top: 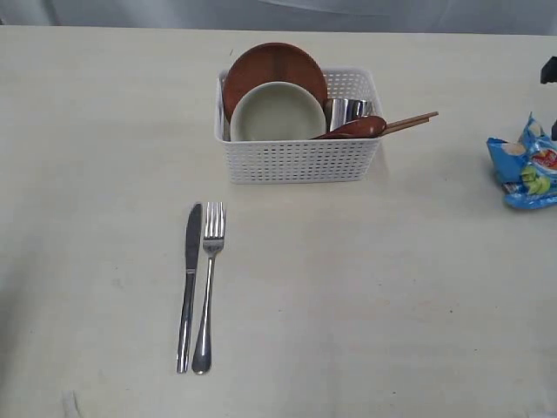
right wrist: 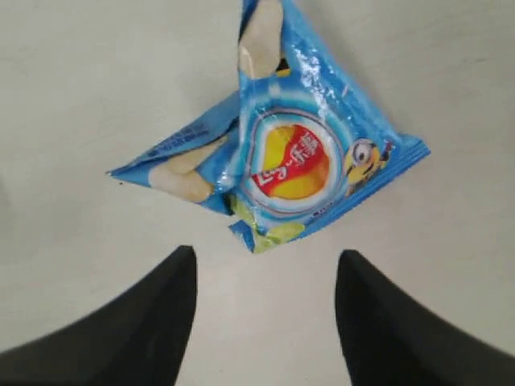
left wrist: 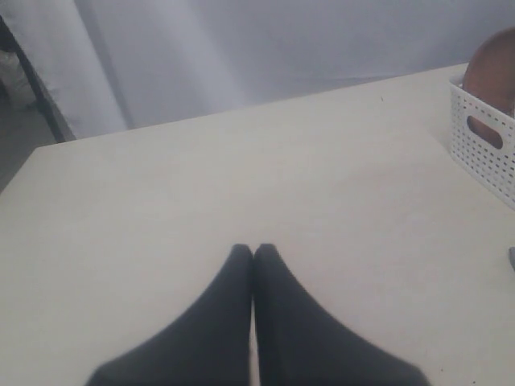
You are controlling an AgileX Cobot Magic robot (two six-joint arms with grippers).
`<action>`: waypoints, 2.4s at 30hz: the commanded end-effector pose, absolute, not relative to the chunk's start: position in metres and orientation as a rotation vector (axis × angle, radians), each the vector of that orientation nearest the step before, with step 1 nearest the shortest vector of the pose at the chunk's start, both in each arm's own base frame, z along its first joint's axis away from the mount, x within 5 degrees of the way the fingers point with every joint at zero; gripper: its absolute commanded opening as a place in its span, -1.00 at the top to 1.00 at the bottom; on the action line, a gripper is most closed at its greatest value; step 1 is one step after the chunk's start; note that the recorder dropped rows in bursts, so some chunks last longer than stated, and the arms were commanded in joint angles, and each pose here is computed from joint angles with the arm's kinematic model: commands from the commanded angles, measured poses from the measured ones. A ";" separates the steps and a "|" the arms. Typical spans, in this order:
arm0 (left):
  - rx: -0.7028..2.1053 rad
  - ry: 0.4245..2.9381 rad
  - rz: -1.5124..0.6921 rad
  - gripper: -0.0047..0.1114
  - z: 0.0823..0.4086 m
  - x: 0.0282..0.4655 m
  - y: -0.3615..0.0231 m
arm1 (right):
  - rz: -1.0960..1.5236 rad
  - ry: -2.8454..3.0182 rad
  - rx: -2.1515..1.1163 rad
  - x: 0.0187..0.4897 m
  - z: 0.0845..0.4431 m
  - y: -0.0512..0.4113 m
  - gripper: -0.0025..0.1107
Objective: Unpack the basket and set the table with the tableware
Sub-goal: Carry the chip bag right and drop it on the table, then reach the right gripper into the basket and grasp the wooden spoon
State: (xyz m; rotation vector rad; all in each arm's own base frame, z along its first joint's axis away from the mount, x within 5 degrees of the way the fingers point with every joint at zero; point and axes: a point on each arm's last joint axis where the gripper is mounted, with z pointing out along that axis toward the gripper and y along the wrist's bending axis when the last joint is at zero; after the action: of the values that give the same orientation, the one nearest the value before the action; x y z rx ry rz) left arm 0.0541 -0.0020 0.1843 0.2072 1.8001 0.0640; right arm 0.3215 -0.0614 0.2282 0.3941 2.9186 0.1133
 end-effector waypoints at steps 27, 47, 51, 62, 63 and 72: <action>0.210 1.788 0.058 0.92 0.185 0.054 -0.002 | 0.137 2.592 -1.126 0.330 0.251 0.156 0.09; 0.210 1.788 0.058 0.92 0.185 0.054 -0.002 | -0.189 2.394 -1.521 0.344 0.214 0.173 -0.03; 0.210 1.788 0.058 0.92 0.185 0.054 -0.002 | -0.192 2.442 -1.524 0.346 0.201 0.174 -0.03; 0.210 1.788 0.058 0.92 0.185 0.054 -0.002 | -0.191 2.435 -1.521 0.347 0.200 0.175 0.76; 0.210 1.788 0.058 0.92 0.185 0.054 -0.002 | -0.191 2.435 -1.521 0.347 0.200 0.175 0.86; 0.210 1.788 0.058 0.92 0.185 0.054 -0.002 | -0.192 2.413 -1.505 0.345 0.210 0.174 0.96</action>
State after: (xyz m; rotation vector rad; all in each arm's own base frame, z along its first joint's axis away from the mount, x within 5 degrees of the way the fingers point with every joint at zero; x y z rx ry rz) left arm 0.0541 -0.0020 0.1843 0.2072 1.8001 0.0640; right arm 0.3457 0.1763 0.1999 -1.5318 2.4207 -0.1898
